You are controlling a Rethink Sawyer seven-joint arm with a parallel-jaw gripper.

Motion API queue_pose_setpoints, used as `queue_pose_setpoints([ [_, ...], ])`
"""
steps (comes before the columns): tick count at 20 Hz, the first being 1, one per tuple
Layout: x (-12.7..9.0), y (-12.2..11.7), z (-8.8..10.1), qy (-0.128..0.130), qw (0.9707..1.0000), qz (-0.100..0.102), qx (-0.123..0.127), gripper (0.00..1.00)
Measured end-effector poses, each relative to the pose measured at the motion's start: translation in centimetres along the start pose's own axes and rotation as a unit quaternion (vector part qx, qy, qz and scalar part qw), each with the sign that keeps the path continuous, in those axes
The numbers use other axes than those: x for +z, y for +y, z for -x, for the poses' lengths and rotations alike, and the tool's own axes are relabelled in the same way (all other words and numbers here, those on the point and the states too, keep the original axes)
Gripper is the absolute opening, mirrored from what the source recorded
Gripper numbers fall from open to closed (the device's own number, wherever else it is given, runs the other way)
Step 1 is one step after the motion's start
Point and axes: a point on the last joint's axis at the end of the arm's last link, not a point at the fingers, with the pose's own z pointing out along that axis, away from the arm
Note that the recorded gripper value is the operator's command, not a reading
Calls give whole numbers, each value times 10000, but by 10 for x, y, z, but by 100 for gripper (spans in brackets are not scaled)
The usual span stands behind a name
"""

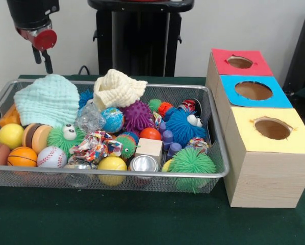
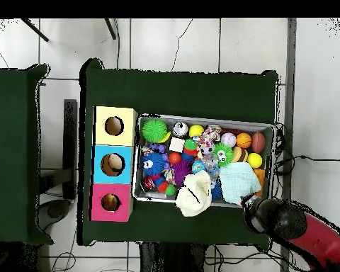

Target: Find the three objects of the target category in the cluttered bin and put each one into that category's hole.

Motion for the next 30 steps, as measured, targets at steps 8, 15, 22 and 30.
queue_pose_setpoints([
  [8,-27,-23,8,-212,9995,54,222,100],
  [15,-55,-49,11,-380,9983,24,448,100],
  [22,-59,-29,29,-225,9993,42,282,100],
  [30,-61,12,53,-162,9997,169,-32,100],
])
